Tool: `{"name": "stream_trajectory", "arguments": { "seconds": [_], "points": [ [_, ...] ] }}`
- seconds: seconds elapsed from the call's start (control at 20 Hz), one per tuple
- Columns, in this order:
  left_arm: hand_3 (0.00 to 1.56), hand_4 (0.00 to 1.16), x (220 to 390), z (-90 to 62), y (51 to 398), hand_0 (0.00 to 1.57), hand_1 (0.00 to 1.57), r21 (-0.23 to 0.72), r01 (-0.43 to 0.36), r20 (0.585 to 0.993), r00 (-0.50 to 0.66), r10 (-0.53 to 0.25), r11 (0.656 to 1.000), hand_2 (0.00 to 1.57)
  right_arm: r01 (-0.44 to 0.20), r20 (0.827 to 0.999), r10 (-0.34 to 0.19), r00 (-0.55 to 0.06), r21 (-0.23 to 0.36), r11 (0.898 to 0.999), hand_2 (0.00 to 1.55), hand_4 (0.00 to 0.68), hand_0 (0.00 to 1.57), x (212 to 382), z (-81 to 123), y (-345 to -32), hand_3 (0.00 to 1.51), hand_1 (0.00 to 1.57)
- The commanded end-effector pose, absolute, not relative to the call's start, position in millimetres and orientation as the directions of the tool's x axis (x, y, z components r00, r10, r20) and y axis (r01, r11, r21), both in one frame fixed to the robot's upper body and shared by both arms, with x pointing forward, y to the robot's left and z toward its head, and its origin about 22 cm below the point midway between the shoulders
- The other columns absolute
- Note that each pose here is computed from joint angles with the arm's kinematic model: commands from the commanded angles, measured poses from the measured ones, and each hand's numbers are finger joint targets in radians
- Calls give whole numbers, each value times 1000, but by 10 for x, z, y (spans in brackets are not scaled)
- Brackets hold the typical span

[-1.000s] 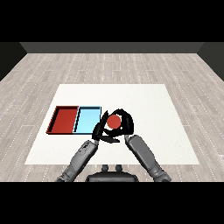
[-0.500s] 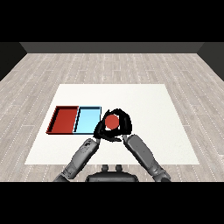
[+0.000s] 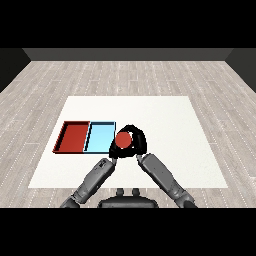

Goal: Pick the red can and put it in the red box

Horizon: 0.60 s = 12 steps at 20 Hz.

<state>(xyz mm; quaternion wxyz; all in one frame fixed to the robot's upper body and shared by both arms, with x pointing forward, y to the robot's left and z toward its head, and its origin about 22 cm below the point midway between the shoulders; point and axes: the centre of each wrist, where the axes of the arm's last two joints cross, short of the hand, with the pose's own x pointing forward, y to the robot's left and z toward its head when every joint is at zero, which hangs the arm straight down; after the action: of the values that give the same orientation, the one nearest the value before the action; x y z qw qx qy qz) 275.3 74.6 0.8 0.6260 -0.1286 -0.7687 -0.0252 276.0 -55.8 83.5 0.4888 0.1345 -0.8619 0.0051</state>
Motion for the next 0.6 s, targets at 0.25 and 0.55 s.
{"name": "stream_trajectory", "arguments": {
  "seconds": [0.25, 0.55],
  "points": [
    [1484, 1116, 2790, -50, 665, 1571, 1571, -94, 106, 982, -153, 110, 990, 1564, -233, 847, -236, -476, 138, 963, 1442, 651, 1492, 2669, 718, -584, 1388, 1492],
    [1479, 1138, 2771, -27, 564, 1571, 1571, -103, 85, 968, -220, 120, 991, 1558, -243, 839, -240, -489, 133, 961, 1440, 642, 1490, 2783, 712, -529, 1392, 1490]
  ]
}}
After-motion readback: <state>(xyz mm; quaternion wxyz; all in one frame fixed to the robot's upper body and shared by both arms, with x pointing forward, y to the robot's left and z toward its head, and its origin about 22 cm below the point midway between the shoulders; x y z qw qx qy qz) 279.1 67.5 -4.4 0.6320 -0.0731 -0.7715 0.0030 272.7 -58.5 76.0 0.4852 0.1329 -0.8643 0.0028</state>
